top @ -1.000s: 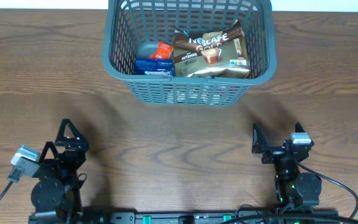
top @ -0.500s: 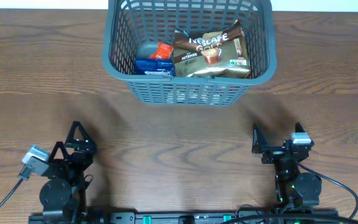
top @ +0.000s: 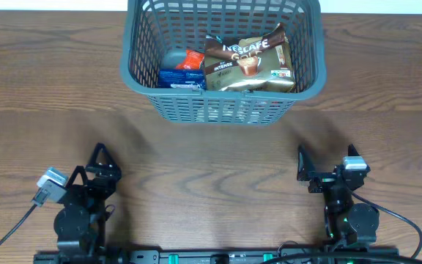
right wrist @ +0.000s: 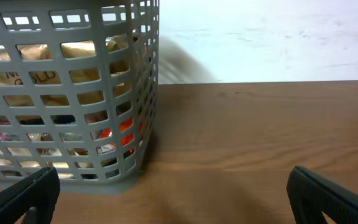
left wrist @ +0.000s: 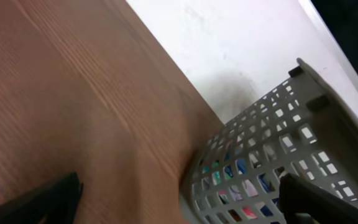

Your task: Pack container

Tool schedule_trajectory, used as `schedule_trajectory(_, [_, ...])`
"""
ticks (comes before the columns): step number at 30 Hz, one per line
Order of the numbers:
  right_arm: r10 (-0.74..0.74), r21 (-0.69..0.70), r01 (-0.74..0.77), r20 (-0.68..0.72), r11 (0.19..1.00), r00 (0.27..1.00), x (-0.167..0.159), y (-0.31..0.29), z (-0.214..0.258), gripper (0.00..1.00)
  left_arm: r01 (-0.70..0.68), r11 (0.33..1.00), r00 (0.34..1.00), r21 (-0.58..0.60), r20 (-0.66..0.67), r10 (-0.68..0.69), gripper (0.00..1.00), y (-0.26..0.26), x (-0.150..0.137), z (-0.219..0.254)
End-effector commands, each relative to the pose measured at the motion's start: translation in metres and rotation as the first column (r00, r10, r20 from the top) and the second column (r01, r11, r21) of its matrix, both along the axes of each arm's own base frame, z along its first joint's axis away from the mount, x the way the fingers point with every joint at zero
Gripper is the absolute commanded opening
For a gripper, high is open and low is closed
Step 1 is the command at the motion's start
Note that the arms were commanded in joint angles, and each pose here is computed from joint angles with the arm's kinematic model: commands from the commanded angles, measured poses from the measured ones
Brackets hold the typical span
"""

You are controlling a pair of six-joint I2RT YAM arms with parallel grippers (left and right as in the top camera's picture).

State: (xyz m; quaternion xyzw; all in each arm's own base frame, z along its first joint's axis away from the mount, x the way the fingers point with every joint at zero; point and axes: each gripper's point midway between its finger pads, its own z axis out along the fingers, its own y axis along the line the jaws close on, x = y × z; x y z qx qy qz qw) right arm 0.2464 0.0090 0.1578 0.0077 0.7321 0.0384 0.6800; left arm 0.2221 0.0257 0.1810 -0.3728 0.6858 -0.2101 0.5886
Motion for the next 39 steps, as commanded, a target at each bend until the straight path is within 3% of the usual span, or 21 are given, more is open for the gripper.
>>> schedule_trajectory(1, [-0.006, 0.009, 0.006, -0.004, 1.0, 1.0, 0.0, -0.002, -0.001, 0.99, 0.019, 1.0, 1.0, -0.001, 0.003, -0.019, 0.99, -0.003, 0.003, -0.007])
schedule_trajectory(39, [-0.006, 0.009, 0.006, -0.004, 1.0, 1.0, 0.0, -0.002, -0.001, 0.99, 0.019, 1.0, 0.994, 0.0, 0.109, -0.019, 0.98, -0.004, 0.017, -0.018])
